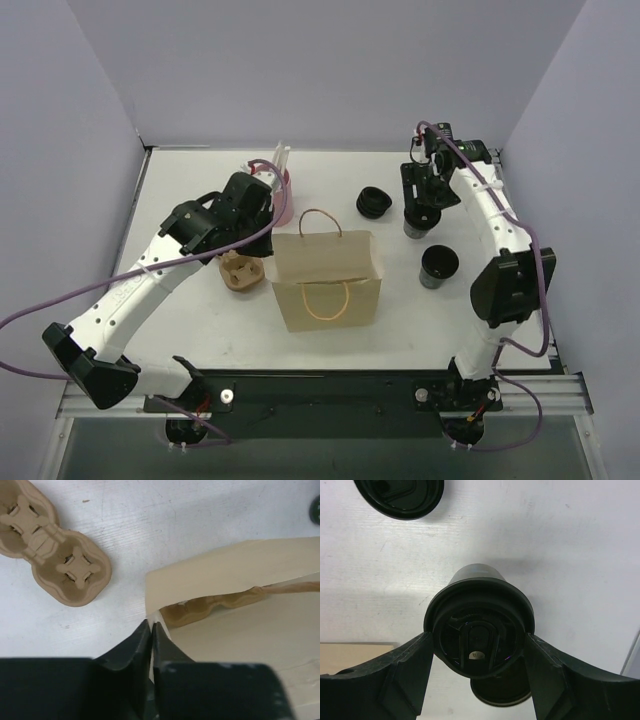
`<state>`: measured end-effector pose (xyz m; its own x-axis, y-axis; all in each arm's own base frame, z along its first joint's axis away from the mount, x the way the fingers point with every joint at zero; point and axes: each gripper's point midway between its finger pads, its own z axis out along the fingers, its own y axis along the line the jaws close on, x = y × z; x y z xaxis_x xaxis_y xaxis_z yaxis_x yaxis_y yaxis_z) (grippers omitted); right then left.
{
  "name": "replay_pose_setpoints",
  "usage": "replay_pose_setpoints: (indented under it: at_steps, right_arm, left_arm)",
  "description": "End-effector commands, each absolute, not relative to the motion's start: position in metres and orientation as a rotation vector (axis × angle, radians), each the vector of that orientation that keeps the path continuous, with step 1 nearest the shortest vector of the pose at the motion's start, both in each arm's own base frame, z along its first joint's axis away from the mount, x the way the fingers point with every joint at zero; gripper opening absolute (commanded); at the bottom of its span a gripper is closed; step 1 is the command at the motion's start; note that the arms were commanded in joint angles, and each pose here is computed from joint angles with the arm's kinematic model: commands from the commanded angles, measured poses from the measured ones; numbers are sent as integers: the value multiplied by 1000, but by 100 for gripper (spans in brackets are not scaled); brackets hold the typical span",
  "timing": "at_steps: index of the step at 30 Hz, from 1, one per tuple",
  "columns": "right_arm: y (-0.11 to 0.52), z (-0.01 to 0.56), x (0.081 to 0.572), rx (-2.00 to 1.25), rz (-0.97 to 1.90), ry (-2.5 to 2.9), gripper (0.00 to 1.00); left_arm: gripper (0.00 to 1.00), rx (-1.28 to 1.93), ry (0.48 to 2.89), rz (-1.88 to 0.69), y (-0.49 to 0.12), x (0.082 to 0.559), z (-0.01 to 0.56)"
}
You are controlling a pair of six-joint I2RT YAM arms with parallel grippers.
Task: Pack the takeout coffee
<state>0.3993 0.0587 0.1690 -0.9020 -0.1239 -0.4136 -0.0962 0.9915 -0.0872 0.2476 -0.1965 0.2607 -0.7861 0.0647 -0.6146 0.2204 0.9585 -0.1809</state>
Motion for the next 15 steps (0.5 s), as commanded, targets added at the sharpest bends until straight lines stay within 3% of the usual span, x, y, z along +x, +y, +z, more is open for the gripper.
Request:
replay_pose_setpoints:
  at_steps: [1,15]
  right_arm:
    - [58,224,372,-142,-107,2626,49]
    - [106,385,299,-202,224,2230,45]
  left_arm:
    - [1,249,2408,-319,-195,253,266]
    - [0,258,2266,-545,-220,257,301]
